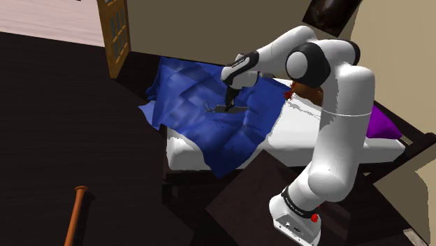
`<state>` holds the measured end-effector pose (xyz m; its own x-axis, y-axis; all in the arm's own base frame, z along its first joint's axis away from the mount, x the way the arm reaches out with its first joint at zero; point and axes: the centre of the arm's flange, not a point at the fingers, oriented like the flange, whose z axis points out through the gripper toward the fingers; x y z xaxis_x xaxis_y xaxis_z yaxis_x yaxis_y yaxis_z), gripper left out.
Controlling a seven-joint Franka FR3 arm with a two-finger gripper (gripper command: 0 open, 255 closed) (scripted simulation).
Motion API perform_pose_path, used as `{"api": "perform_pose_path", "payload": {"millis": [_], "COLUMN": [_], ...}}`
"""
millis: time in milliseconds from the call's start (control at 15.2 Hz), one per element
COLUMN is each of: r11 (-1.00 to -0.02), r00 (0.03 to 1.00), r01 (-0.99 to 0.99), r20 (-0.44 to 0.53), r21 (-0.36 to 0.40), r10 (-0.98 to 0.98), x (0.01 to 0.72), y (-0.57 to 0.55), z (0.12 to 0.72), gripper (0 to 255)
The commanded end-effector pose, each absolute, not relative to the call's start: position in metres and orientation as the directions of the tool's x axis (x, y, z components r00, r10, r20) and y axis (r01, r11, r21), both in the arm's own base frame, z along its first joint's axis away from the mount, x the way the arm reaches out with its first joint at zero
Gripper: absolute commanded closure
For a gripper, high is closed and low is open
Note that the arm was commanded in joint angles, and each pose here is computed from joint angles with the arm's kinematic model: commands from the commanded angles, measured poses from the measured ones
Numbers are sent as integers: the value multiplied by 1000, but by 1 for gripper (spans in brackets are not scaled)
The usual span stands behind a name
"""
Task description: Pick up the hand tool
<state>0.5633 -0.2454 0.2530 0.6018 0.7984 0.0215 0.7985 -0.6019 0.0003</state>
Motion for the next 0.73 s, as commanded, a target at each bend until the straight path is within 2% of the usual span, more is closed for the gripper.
{"api": "perform_pose_path", "payload": {"millis": [0, 660], "r11": [-602, -602], "r00": [602, 602], "r01": [799, 799], "r20": [21, 21], "r21": [0, 0], "r10": [798, 798], "x": [563, 563], "y": [-245, -245], "z": [264, 307], "gripper": [255, 255]}}
